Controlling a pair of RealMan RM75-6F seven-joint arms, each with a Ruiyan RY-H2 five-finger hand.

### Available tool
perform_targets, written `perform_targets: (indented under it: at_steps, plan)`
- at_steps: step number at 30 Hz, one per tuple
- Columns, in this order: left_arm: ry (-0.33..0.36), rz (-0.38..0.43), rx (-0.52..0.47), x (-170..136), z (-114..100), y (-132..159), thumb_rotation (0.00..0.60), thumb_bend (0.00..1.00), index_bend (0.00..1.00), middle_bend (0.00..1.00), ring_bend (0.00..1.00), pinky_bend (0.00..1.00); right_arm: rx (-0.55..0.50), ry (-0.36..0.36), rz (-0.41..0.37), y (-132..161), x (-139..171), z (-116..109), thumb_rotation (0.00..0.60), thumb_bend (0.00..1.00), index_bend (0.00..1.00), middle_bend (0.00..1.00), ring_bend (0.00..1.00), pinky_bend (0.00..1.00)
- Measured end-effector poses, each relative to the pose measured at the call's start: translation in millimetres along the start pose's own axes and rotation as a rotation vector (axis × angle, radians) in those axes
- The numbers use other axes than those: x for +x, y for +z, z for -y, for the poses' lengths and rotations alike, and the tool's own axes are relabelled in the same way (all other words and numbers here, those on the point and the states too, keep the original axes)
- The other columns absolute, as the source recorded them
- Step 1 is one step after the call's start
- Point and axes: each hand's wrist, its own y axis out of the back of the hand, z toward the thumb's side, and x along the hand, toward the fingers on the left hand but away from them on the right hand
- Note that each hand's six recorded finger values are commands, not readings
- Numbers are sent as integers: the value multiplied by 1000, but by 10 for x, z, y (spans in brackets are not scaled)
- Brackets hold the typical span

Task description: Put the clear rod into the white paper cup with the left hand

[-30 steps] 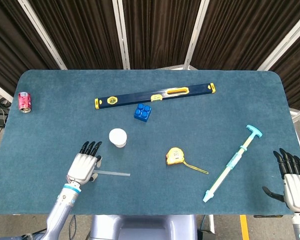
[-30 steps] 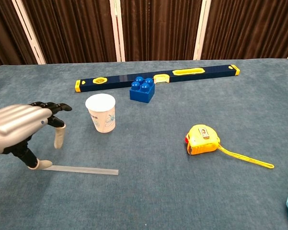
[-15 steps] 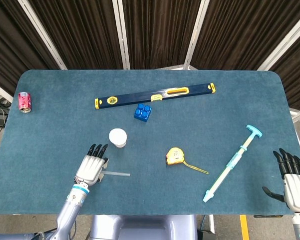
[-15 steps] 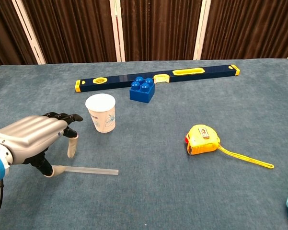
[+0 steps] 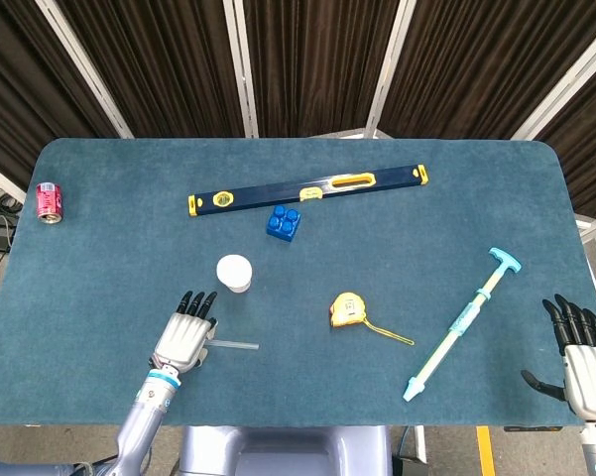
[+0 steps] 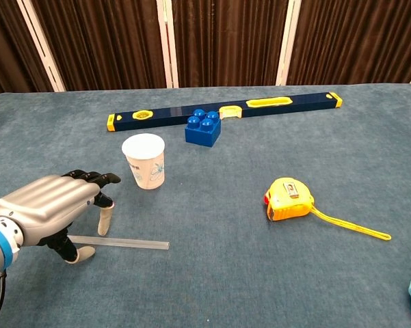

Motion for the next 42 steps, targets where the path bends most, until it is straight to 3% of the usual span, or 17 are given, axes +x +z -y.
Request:
perform_targets:
  at_steps: [28,34,42]
  plan:
    - [27,11,-21,26,30,70,600,400,582,0,0,0,-3,0,-1,-1,0,0,600,88,0,0,0,0]
    - [69,15,-63,-23,-140,23,600,399,585,0,0,0,-2,0,0,0,1,0,600,88,0,0,0,0]
    - [163,8,-171,-92,-581,-143,600,400,601,0,0,0,1,-2,0,3,2,0,600,89,0,0,0,0]
